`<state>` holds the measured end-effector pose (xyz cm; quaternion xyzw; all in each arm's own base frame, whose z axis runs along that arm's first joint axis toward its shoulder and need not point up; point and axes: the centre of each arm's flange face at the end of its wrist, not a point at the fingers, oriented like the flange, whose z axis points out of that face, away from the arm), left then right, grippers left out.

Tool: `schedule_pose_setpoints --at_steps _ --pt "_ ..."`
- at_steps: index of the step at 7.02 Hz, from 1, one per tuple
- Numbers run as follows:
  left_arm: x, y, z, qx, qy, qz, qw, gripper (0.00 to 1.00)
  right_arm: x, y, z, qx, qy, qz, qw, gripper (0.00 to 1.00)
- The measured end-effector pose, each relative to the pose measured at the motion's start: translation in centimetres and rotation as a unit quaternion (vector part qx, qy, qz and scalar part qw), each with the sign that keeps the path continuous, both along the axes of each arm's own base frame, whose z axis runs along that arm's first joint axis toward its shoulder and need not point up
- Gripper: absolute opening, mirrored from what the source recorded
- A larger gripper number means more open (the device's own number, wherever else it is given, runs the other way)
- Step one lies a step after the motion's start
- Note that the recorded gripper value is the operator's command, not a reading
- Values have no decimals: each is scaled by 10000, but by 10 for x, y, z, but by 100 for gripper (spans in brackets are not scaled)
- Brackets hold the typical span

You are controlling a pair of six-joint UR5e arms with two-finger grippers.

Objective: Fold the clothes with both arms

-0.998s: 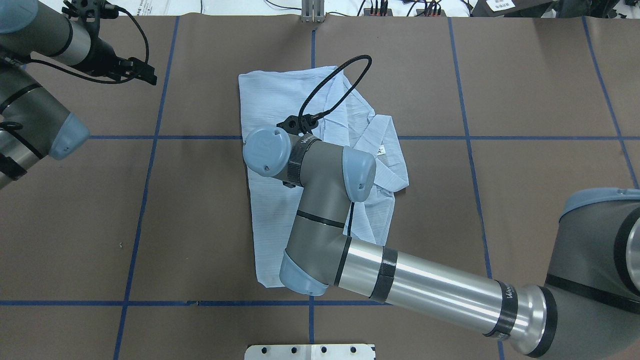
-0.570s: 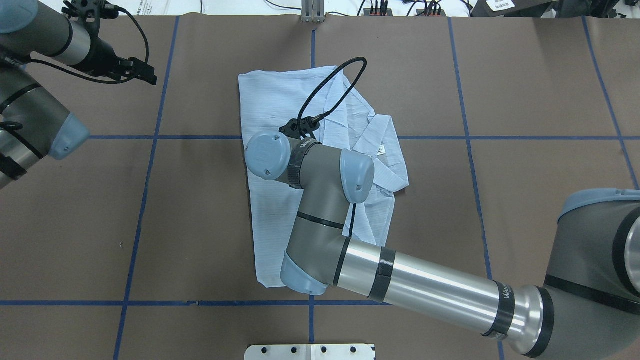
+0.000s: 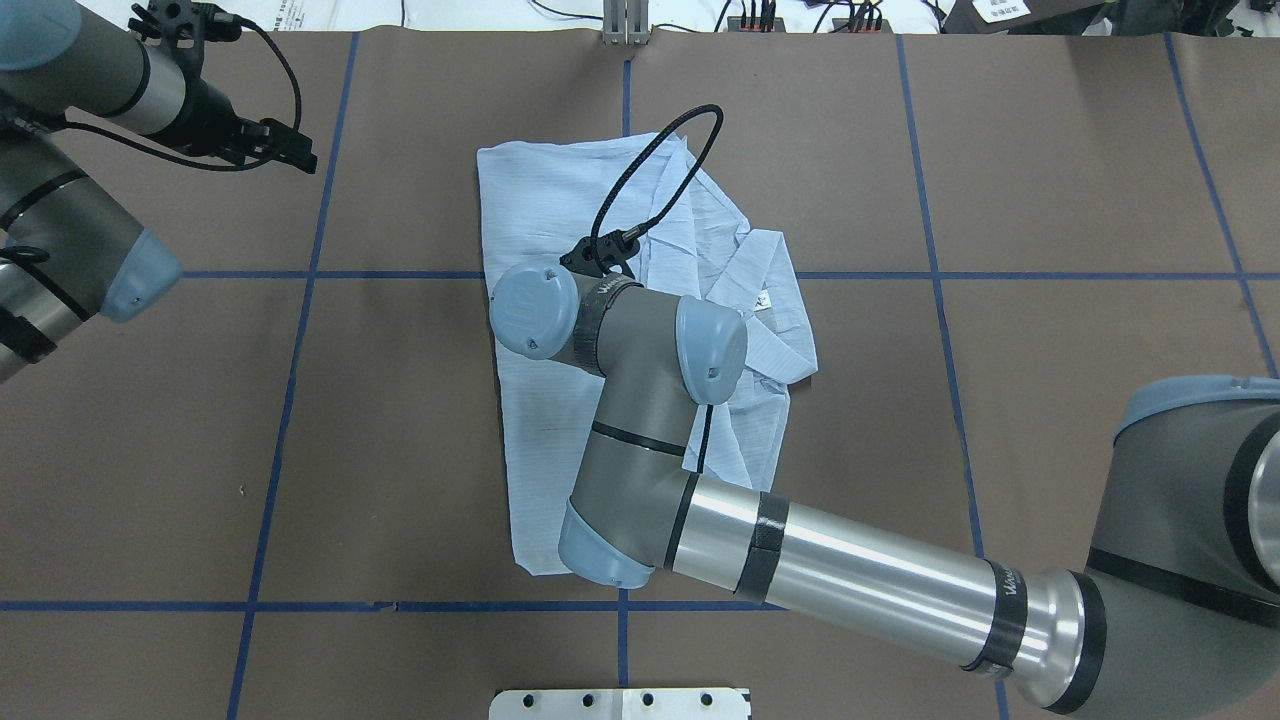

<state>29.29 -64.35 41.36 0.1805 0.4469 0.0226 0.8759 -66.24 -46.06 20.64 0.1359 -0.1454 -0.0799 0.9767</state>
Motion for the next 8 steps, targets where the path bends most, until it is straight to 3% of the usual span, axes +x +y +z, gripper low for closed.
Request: schedule_pose_setpoints --at_steps 3,7,8 --pt "2 1 -1 9 3 11 10000 100 36 -14 9 20 502 -281 9983 100" --pt "2 1 -3 24 17 18 10000 100 165 -29 120 200 1133 -801 9901 100" --pt "2 1 -4 28 26 21 10000 100 183 -33 127 283 1035 -829 9908 100"
